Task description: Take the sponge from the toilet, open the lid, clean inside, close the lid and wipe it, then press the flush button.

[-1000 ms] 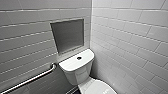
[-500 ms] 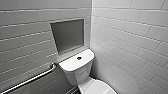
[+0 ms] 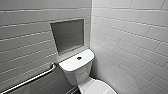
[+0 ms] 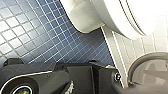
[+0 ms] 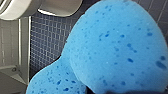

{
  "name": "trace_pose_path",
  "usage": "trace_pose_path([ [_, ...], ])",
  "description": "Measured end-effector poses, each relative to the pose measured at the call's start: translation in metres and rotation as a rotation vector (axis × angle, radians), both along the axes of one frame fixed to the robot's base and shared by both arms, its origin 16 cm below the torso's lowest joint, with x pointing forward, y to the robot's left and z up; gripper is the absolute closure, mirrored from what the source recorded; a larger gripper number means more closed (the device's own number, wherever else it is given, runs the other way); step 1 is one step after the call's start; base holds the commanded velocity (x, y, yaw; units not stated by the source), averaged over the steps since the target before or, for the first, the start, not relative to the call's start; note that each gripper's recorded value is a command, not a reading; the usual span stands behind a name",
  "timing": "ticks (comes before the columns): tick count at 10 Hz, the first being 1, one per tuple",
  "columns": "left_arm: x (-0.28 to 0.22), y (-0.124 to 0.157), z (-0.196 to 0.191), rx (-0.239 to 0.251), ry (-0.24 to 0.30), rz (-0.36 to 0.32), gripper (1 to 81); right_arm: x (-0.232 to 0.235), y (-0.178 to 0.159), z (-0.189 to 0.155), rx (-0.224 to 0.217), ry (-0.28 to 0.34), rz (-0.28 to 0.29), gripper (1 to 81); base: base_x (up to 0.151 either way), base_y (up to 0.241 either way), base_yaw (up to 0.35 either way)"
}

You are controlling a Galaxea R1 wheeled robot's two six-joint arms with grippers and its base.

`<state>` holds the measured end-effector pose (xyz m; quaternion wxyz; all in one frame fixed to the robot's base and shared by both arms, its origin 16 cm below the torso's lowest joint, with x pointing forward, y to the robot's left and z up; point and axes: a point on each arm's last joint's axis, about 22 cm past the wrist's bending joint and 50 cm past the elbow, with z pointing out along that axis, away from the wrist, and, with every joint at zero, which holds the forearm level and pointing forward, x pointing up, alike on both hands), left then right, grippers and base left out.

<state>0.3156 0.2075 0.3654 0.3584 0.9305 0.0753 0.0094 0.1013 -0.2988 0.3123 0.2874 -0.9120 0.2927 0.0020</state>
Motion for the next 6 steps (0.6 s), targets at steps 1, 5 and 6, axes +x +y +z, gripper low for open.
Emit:
trace_pose_path([
  [1, 0.019, 0.003, 0.004, 0.000, -0.002, 0.011, 1.0, -0.011, -0.004, -0.001, -0.026, 0.010, 0.022, 81.1, 0.000, 0.000, 0.000],
  [5, 0.070, 0.005, 0.016, -0.011, -0.005, 0.057, 1.0, -0.025, 0.016, -0.012, -0.117, 0.001, 0.141, 81.1, 0.000, 0.000, 0.000],
  [6, 0.087, -0.003, 0.019, -0.027, -0.002, 0.086, 1.0, -0.028, 0.029, -0.011, -0.108, 0.009, 0.143, 81.1, 0.000, 0.000, 0.000],
])
